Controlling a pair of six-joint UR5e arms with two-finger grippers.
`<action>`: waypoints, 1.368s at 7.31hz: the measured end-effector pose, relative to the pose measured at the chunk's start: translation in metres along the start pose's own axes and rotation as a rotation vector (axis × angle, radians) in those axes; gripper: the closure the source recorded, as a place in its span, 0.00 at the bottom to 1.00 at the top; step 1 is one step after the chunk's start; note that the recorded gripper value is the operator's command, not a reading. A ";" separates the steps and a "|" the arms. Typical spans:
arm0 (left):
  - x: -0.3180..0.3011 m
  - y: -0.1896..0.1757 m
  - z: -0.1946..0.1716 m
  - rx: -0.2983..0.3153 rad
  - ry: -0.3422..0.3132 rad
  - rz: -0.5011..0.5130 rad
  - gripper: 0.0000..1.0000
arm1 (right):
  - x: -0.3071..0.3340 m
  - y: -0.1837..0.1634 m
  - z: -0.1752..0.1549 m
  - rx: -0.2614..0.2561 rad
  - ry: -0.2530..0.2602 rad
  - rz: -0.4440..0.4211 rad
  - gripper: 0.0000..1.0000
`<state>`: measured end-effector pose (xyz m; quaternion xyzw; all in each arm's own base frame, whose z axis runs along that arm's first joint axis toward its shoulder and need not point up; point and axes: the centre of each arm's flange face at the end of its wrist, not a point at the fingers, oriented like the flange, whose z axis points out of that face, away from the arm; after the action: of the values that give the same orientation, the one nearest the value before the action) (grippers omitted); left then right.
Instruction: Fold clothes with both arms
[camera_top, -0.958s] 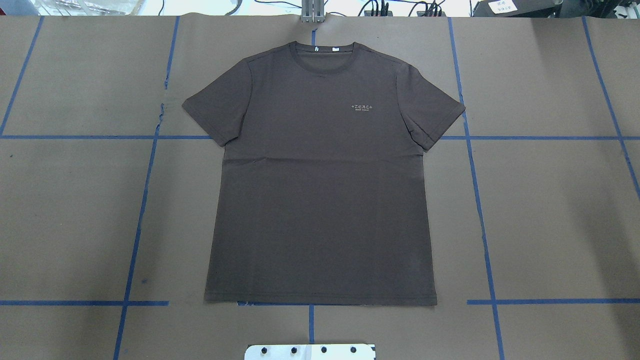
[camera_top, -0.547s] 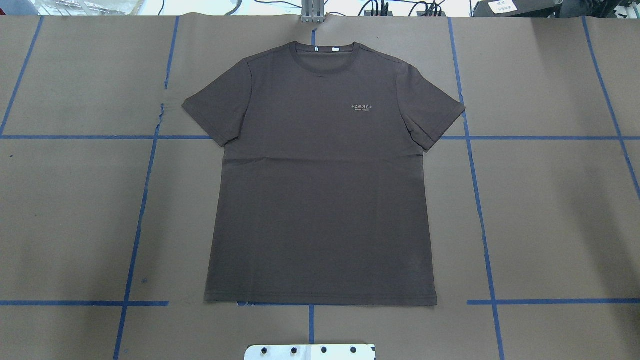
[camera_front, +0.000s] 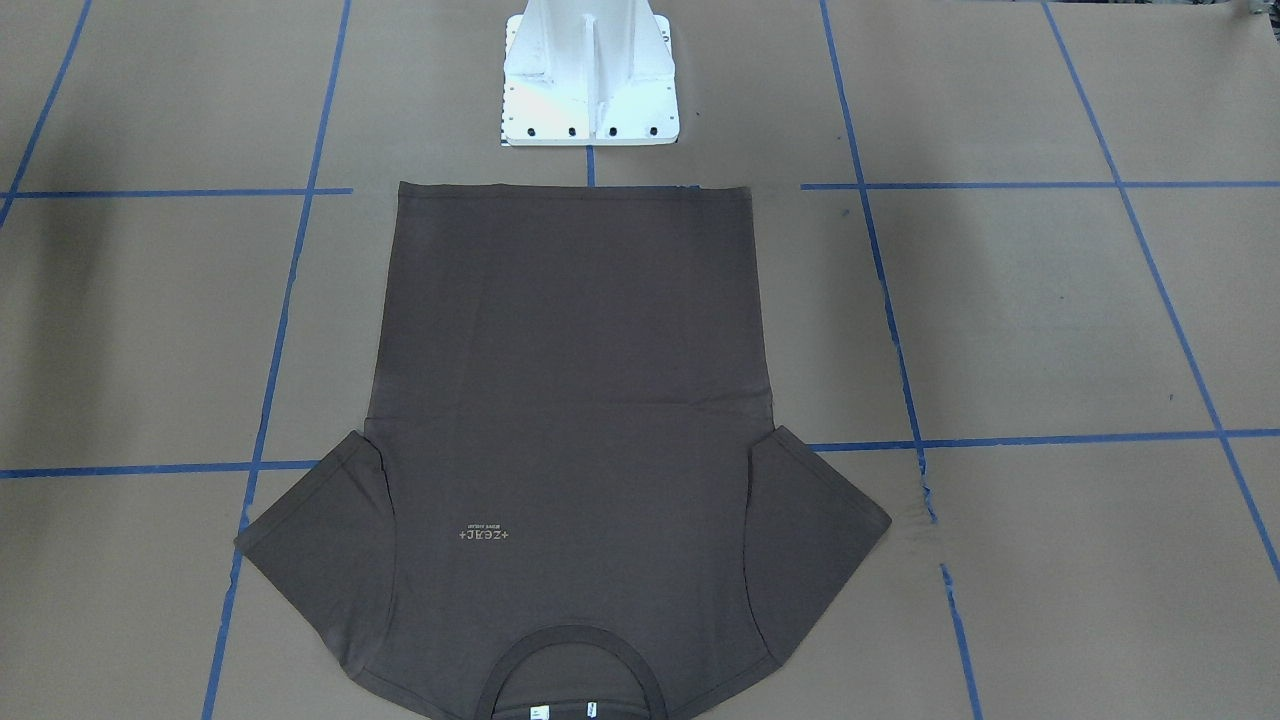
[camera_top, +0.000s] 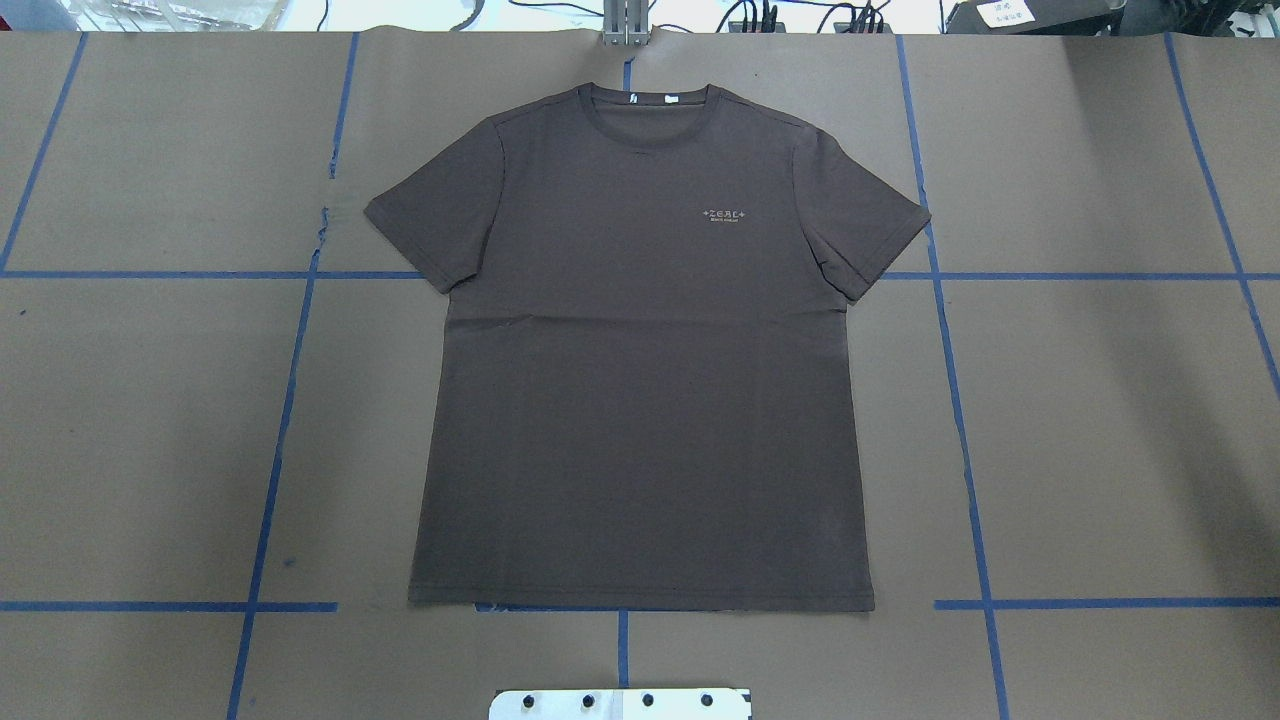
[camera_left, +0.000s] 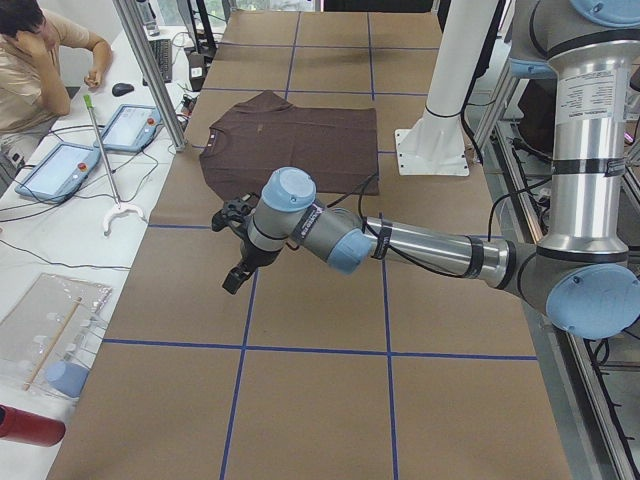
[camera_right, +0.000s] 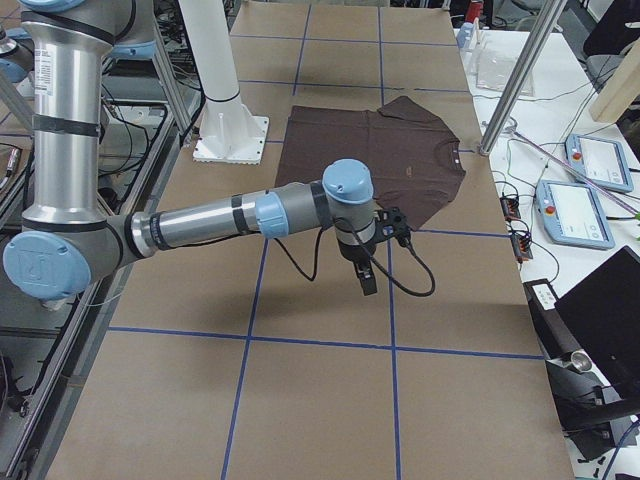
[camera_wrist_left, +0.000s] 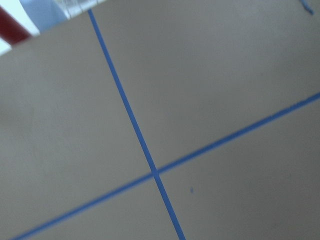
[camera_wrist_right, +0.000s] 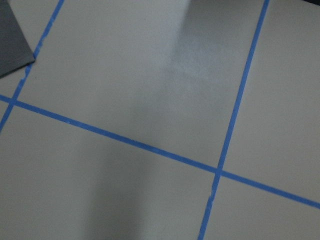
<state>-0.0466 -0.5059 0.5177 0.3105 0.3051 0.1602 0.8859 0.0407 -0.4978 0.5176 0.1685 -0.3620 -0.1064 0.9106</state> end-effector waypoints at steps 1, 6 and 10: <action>-0.003 -0.009 0.003 0.038 -0.004 0.029 0.00 | -0.002 -0.027 0.005 0.036 -0.025 -0.022 0.00; 0.000 -0.020 0.002 0.097 0.007 0.081 0.00 | -0.131 -0.138 0.116 0.207 -0.143 0.317 0.31; 0.002 -0.022 0.000 0.110 0.010 0.091 0.00 | -0.263 -0.136 0.222 0.279 -0.061 0.371 0.49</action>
<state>-0.0432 -0.5218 0.5029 0.3715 0.3034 0.1850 0.8577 -0.3113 -0.5908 0.4522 0.2200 -0.4253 0.1087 0.8712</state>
